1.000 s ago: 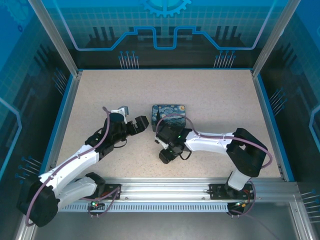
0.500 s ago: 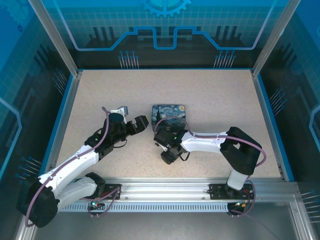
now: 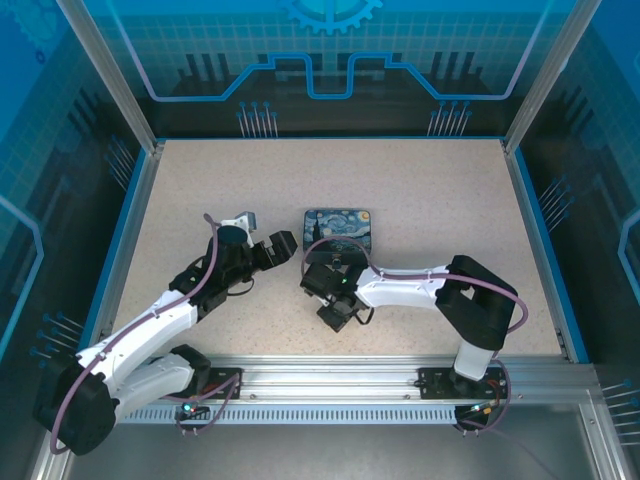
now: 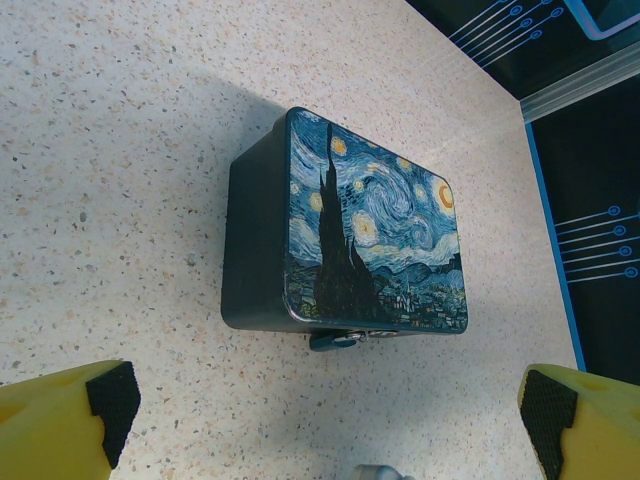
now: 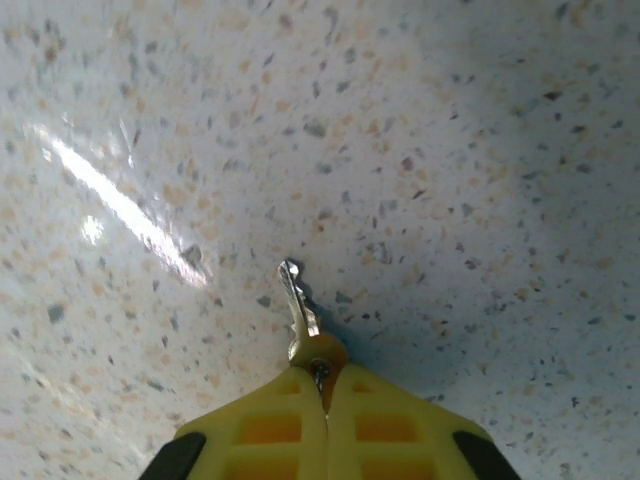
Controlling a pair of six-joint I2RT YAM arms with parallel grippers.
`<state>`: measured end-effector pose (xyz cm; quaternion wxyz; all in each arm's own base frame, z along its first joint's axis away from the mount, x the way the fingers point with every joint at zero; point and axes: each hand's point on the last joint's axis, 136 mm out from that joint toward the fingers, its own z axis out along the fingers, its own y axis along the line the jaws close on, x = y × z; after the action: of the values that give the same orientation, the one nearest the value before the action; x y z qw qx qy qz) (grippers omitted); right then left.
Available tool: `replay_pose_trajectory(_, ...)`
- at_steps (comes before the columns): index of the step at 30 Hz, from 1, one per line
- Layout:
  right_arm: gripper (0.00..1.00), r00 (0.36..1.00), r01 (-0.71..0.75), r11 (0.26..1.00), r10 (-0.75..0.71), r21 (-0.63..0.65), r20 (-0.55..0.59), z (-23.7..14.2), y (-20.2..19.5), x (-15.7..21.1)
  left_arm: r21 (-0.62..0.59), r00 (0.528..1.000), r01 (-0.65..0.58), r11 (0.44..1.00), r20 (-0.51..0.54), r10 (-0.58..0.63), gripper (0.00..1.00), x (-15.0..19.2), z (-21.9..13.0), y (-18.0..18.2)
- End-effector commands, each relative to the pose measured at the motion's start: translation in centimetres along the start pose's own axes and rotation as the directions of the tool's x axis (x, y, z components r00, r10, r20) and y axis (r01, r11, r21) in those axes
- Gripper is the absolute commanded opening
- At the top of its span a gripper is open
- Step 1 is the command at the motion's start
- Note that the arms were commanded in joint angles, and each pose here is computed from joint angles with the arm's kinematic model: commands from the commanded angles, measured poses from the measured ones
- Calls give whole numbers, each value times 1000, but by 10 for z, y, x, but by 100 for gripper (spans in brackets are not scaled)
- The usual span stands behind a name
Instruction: Unlock a padlock with a key
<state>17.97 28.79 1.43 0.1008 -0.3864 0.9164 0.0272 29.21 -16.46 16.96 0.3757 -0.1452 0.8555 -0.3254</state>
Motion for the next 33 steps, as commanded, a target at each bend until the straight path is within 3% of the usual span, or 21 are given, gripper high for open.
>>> replay_pose_trajectory(1, 0, 998, -11, 1000, 9, -28, -64, 15, -1, 18, 15, 1000, 25, 1000, 4, -25, 99, -3, -3, -4)
replay_pose_trajectory(11, 0, 968, -185, 936, 227, -299, 111, -28, -22, -15, 26, 999, 38, 999, -4, -38, 99, -3, 0, -6)
replay_pose_trajectory(19, 0, 938, -267, 898, 325, -348, 120, -31, -37, -14, 19, 998, 48, 999, -40, -47, 99, 6, 7, -2)
replay_pose_trajectory(29, 0, 915, -311, 857, 387, -411, 115, -46, -29, -4, 6, 997, 58, 998, -54, -57, 99, 9, 11, 2)
replay_pose_trajectory(30, 15, 911, -321, 860, 395, -396, 119, -46, -31, 0, 5, 997, 60, 998, -55, -59, 99, 10, 11, 3)
replay_pose_trajectory(31, 44, 908, -335, 865, 403, -373, 117, -44, -35, 4, 5, 997, 62, 998, -57, -61, 99, 11, 12, 3)
replay_pose_trajectory(32, 61, 907, -346, 870, 406, -352, 114, -41, -38, 7, 5, 996, 64, 998, -58, -64, 99, 11, 13, 3)
replay_pose_trajectory(33, 68, 906, -355, 874, 409, -330, 108, -38, -42, 10, 6, 996, 66, 998, -61, -66, 99, 12, 14, 4)
